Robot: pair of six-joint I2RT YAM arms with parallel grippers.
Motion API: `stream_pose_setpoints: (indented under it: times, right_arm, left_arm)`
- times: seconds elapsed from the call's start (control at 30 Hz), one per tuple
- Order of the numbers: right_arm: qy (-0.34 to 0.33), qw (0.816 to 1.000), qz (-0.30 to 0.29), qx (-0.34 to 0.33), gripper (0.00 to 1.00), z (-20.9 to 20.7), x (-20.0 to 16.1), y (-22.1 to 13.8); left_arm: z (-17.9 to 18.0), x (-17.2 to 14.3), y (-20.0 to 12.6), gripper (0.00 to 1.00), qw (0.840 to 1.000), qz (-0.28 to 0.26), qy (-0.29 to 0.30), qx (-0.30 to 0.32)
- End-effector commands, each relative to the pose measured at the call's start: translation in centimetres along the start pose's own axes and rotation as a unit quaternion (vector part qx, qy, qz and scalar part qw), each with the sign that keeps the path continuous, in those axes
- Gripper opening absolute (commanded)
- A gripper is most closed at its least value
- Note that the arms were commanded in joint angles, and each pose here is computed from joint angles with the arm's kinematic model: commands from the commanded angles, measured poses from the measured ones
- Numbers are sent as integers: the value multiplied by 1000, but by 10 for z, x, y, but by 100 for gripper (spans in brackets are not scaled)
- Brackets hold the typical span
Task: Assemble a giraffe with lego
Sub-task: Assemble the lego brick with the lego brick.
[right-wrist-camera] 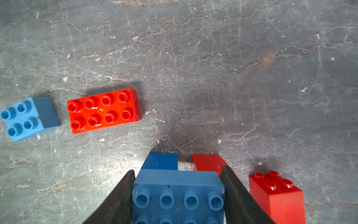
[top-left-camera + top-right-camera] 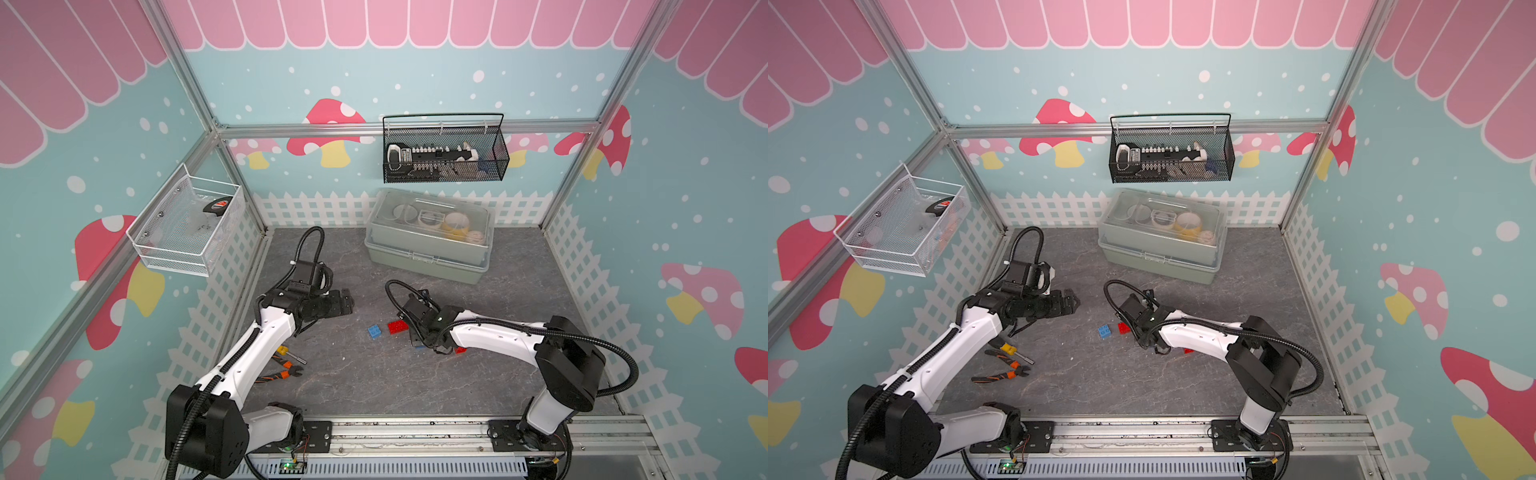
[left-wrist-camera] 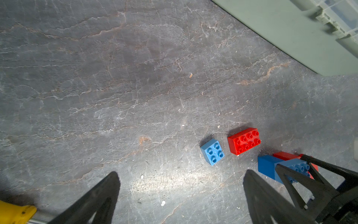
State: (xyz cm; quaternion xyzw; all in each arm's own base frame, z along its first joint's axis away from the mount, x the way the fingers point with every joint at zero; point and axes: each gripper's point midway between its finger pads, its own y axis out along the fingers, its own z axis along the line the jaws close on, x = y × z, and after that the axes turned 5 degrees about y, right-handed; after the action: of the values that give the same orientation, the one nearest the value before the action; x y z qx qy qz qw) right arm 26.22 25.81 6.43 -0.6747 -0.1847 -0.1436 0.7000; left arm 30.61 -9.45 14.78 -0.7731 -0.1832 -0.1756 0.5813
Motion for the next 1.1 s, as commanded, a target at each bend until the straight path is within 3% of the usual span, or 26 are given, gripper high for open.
stream_pose_setpoints:
  times: [0.0, 0.73, 1.07]
  right_arm:
    - [-32, 997, 49, -44, 51, -22, -22, 3]
    - [-29, 999, 17, 1, 82, -9, -2, -6]
    - [-34, 999, 3, 11, 82, -29, 6, -38]
  left_arm:
    - [-1, 5, -3, 99, 1000, -2, -1, -2]
    - [0, 4, -3, 99, 1000, 0, 0, 0]
    - [0, 4, -2, 99, 1000, 2, 0, -1]
